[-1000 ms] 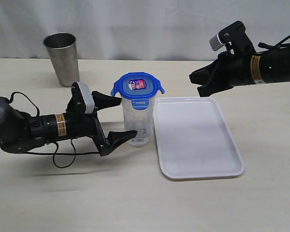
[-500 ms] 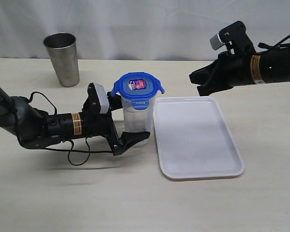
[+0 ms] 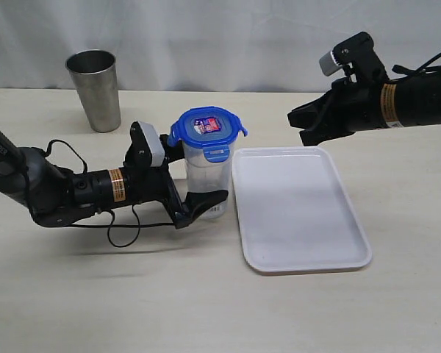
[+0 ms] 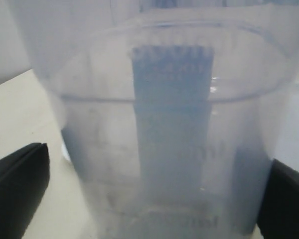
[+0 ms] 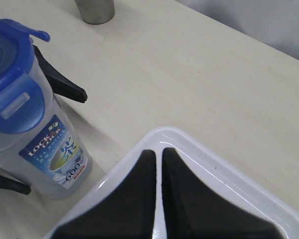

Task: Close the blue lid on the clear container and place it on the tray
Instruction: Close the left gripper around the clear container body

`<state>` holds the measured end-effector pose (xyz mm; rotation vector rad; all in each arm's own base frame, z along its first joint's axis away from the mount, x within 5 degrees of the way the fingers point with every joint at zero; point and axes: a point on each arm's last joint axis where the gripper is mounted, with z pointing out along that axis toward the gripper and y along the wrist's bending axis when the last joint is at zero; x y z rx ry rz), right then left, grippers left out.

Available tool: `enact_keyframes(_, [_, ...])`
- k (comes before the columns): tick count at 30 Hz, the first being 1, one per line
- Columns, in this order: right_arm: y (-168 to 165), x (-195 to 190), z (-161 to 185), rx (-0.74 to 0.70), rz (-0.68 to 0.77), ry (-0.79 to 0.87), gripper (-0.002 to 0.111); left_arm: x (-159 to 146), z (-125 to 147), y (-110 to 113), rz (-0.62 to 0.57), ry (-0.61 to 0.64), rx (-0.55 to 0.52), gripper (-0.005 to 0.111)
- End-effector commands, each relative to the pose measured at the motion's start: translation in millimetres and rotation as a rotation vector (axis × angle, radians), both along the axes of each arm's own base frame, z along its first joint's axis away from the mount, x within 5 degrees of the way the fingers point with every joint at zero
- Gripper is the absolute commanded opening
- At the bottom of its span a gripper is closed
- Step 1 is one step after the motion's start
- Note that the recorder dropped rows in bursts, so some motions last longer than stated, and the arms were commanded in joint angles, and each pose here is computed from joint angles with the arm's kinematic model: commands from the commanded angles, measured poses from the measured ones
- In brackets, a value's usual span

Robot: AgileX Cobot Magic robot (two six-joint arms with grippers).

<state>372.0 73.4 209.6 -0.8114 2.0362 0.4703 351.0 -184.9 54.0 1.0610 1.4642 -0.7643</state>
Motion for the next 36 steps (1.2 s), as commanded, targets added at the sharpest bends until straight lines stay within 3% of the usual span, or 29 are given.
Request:
enact_keyframes(1, [-1.3, -1.2, 0.4, 0.006, 0.001, 0.004, 0.004, 1.7, 5.6, -2.5, -0.002, -0.024, -0.050, 0.102])
enact_keyframes(36, [-1.2, -1.4, 0.4, 0.015, -0.004, 0.014, 0.004, 1.1, 5.8, -4.4, 0.000, -0.017, -0.055, 0.102])
